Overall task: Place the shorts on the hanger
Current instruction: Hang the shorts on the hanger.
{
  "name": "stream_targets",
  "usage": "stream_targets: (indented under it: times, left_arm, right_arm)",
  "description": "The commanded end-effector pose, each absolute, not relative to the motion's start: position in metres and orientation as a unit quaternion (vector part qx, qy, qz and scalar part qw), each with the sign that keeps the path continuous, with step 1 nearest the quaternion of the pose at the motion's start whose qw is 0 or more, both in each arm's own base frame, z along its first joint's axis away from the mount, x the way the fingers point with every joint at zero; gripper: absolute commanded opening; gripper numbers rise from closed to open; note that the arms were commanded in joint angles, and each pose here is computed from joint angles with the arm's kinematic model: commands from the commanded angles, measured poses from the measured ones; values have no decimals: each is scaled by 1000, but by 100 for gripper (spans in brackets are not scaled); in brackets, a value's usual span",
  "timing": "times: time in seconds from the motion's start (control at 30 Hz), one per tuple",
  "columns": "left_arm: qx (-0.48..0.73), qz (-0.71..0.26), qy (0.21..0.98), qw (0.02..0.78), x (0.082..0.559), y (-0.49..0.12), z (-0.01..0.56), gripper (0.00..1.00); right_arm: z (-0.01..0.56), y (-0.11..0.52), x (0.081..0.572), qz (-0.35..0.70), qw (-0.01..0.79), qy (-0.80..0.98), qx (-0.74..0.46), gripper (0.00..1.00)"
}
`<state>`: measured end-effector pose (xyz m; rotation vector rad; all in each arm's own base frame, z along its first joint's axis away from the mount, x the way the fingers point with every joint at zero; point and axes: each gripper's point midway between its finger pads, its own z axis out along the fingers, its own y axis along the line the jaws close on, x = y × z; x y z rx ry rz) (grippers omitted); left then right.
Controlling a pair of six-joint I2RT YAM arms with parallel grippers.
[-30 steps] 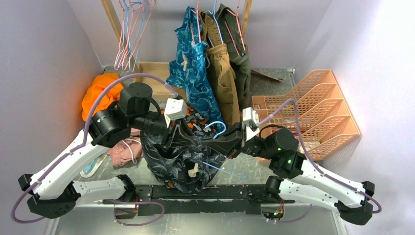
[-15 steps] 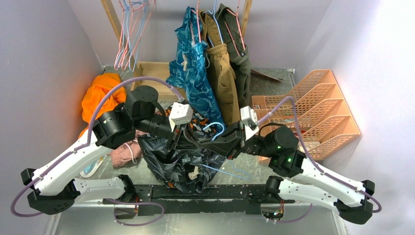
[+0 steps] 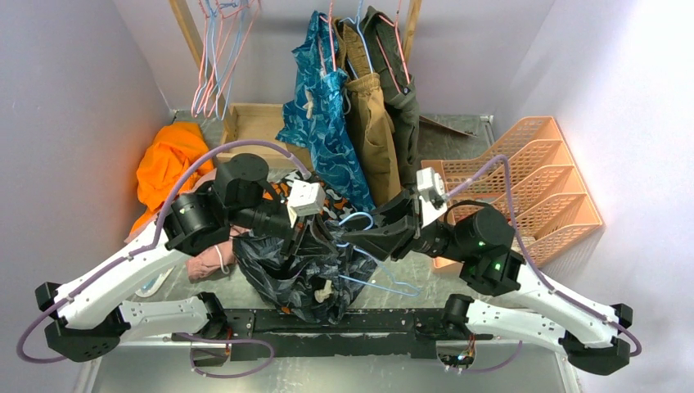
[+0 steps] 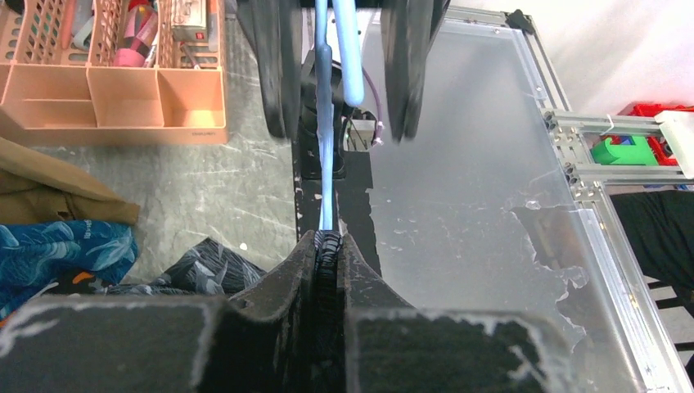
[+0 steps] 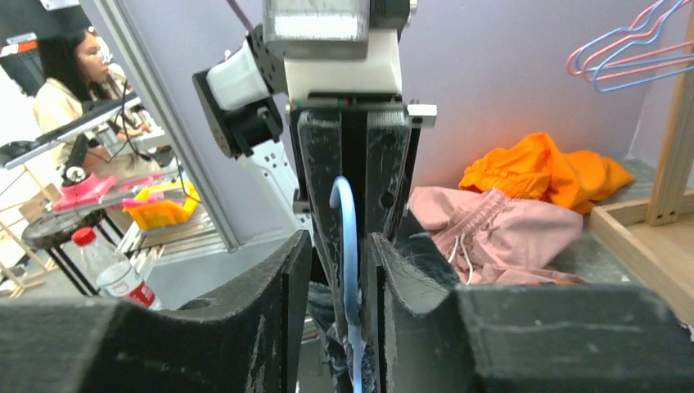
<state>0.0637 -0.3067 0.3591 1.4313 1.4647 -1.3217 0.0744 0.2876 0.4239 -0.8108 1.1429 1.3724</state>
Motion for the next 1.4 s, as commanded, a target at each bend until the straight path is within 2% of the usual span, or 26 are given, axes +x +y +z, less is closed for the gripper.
stream_targets:
  times: [0.0, 0.4, 0.57, 0.8, 0.83, 0.9, 0.93, 1.03, 1.33, 1.37]
  left_arm:
    - [548, -516, 542, 375, 63, -308, 375, 7]
    - [543, -514, 543, 382, 64, -306, 381, 7]
    - [543, -516, 542, 382, 66, -310, 385, 7]
    - [540, -519, 541, 384, 68, -313, 390, 7]
    - [540, -518, 541, 384, 67, -312, 391, 7]
    - [540, -518, 542, 383, 67, -311, 390, 7]
    - [539, -517, 542, 385, 67, -310, 389, 7]
    - [532, -517, 548, 386, 68, -310, 387, 8]
    - [528, -521, 549, 386, 68, -312, 390, 58]
    - [526, -525, 545, 389, 67, -311, 394, 70]
  right_arm:
    - [429, 279, 85, 560, 566, 512, -321, 36]
    - [410, 270, 93, 522, 550, 569, -317, 36]
    - [404, 278, 87, 533, 528, 570, -334, 25]
    - [403, 284, 86, 536, 516, 575, -340, 25]
    - [404, 282, 85, 537, 518, 574, -339, 23]
    - [406, 280, 84, 537, 522, 570, -339, 5]
    - [407, 279, 83, 538, 524, 567, -340, 0]
    - [415, 275, 80, 546, 530, 555, -336, 0]
    - [426, 256, 79, 591, 586, 484, -271, 0]
    - [428, 253, 78, 599, 592, 473, -261, 0]
